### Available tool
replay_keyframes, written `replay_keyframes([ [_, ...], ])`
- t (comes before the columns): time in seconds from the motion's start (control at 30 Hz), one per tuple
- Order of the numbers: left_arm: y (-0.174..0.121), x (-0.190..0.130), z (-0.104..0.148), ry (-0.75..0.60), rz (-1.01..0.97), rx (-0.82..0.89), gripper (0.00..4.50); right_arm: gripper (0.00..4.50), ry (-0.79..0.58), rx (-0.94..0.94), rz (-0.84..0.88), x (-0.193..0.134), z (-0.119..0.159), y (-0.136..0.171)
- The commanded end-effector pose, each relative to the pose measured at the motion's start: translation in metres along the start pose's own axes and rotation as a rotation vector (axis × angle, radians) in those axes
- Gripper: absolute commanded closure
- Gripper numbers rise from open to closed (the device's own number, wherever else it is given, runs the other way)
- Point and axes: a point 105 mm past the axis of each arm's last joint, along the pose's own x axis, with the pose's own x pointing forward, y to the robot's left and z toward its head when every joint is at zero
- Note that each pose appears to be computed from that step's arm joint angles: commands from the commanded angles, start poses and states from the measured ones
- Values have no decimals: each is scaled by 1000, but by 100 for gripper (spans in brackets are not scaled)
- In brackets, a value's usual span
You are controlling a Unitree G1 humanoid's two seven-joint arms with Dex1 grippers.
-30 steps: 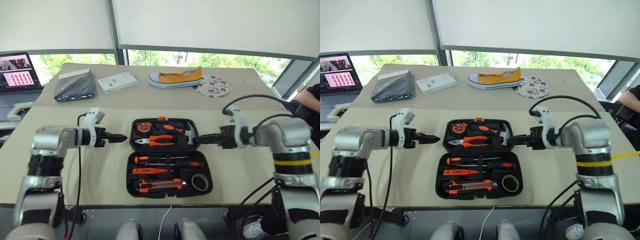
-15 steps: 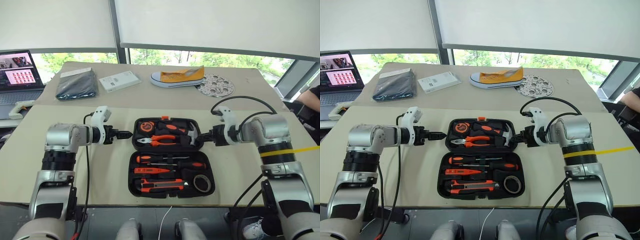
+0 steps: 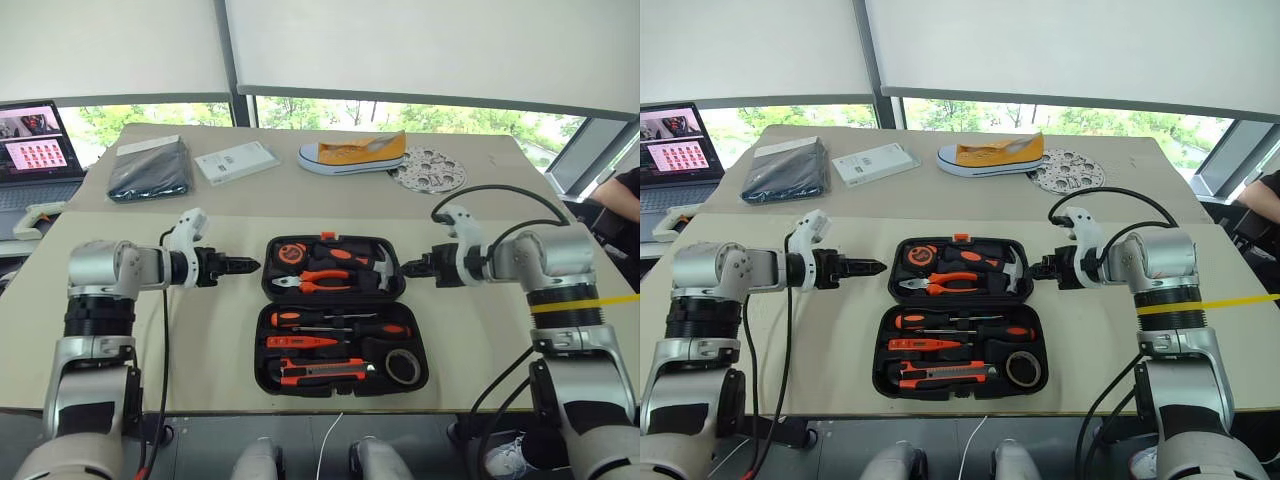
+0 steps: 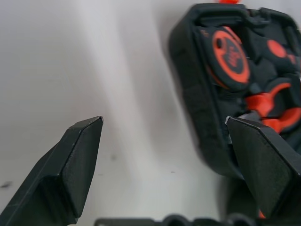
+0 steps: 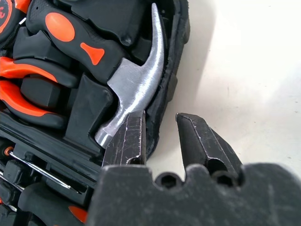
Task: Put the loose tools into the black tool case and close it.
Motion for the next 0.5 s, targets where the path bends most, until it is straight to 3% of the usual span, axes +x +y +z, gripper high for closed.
replay_keyframes([
  [0.03,-12,-2,14,-43,-36,22,0,320,-1,-13,3,-2,-1,4],
  [0.37,-12,20,-5,25,22,81,0,320,18,-33,-46,5,-5,0],
  [0.5,-14,24,-4,18,33,87,0,426,31,-36,-39,8,-7,2],
])
